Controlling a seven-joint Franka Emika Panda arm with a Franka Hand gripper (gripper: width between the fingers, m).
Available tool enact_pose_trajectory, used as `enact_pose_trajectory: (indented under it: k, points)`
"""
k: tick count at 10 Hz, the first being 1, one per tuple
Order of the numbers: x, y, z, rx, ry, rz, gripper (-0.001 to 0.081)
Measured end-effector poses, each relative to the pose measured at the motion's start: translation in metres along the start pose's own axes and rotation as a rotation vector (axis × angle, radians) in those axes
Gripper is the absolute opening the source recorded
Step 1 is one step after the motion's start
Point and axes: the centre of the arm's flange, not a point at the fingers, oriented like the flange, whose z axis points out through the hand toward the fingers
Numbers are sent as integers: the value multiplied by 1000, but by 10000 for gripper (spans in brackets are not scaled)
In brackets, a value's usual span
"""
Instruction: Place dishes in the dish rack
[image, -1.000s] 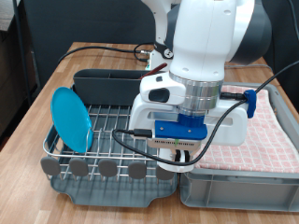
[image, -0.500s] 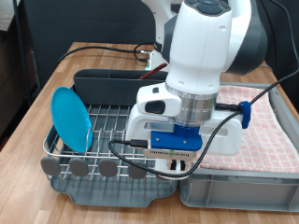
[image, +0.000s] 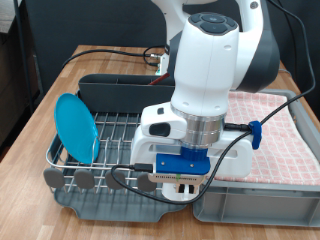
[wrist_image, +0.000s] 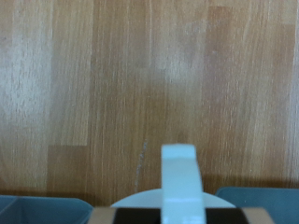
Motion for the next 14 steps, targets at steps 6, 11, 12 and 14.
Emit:
enact_pose_trajectory:
  k: [6, 11, 12, 14]
  points:
    - [11, -12, -6, -62, -93, -56, 517]
    - [19, -14, -32, -117, -165, -55, 795]
    - [21, -14, -36, -121, -168, -54, 801]
    - [25, -14, -44, -126, -164, -55, 802]
